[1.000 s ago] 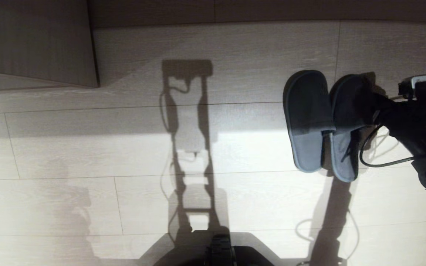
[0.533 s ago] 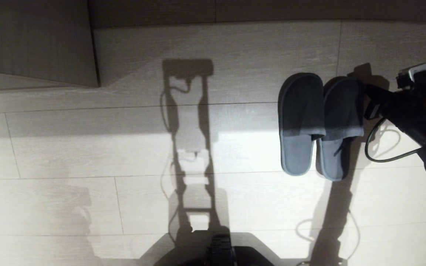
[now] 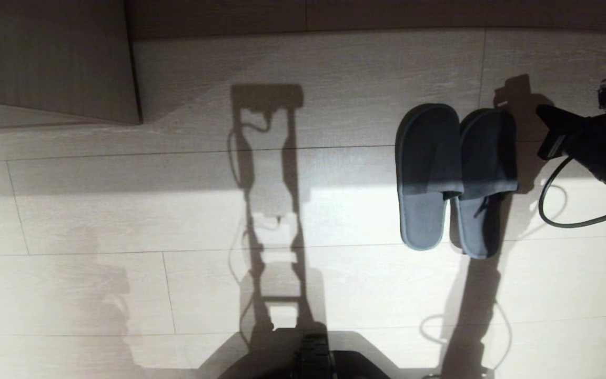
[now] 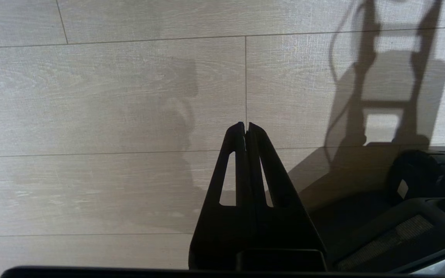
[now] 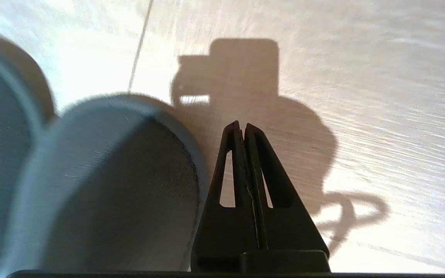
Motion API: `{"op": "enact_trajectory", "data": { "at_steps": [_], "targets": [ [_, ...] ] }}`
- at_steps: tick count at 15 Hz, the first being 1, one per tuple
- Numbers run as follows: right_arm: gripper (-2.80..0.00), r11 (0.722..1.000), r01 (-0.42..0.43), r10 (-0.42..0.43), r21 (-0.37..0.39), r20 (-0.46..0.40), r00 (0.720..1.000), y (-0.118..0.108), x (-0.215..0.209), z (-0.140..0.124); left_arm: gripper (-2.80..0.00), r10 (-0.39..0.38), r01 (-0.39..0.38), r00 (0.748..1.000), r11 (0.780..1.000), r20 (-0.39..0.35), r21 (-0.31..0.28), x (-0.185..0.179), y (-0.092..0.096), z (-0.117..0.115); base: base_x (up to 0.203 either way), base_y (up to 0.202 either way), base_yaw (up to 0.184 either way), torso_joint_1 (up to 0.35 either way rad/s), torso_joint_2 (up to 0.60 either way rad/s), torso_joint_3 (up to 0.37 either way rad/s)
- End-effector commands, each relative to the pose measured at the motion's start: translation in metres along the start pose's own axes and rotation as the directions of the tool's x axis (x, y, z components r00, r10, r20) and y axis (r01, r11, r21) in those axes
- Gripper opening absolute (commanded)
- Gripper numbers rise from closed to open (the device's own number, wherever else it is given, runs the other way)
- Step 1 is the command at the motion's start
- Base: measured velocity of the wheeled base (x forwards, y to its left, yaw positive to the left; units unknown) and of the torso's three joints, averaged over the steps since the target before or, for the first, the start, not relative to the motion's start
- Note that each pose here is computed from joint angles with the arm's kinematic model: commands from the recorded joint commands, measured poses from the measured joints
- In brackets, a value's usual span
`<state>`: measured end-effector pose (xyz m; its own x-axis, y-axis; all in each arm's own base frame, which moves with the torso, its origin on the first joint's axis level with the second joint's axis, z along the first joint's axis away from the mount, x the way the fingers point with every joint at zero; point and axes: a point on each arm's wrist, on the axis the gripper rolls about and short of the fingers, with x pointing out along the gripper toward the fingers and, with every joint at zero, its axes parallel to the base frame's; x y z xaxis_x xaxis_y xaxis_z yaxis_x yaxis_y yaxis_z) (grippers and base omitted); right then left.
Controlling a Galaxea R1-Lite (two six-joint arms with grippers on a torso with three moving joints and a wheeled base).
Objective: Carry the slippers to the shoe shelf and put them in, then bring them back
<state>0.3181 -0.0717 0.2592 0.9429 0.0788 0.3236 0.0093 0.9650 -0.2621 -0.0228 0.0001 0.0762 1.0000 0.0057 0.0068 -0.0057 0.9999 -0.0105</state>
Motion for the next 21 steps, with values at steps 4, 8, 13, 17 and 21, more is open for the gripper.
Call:
{"op": "enact_trajectory", "data": {
  "at_steps": [4, 8, 13, 17, 21],
  "targets": [
    [-2.80, 0.999, 0.003, -0.005, 0.050, 0.047, 0.999, 0.014, -0.070, 0.052, -2.80, 0.001, -0.001, 1.000, 1.000, 0.002, 0.000, 0.000, 0.000, 0.000, 0.000, 0.000, 0.000, 0.000, 0.00, 0.000],
    [-2.80, 0.997, 0.000, -0.003, 0.076, 0.048, 0.999, 0.037, -0.149, 0.065, -2.80, 0.002, -0.002, 1.000, 1.000, 0.001, 0.000, 0.000, 0.000, 0.000, 0.000, 0.000, 0.000, 0.000, 0.00, 0.000],
    [-2.80, 0.996, -0.048, 0.043, 0.072, 0.068, 0.997, 0.058, -0.220, 0.084, -2.80, 0.002, -0.002, 1.000, 1.000, 0.001, 0.000, 0.000, 0.000, 0.000, 0.000, 0.000, 0.000, 0.000, 0.00, 0.000],
    [-2.80, 0.974, -0.194, 0.195, 0.114, 0.004, 0.981, 0.083, -0.291, 0.087, -2.80, 0.000, 0.000, 1.000, 1.000, 0.002, -0.002, 0.000, 0.000, 0.000, 0.000, 0.000, 0.000, 0.000, 0.00, 0.000],
    [-2.80, 0.938, -0.314, 0.316, 0.147, 0.011, 0.949, 0.092, -0.317, 0.081, -2.80, 0.000, 0.000, 1.000, 1.000, 0.001, -0.002, 0.000, 0.000, 0.000, 0.000, 0.000, 0.000, 0.000, 0.00, 0.000]
  ]
}}
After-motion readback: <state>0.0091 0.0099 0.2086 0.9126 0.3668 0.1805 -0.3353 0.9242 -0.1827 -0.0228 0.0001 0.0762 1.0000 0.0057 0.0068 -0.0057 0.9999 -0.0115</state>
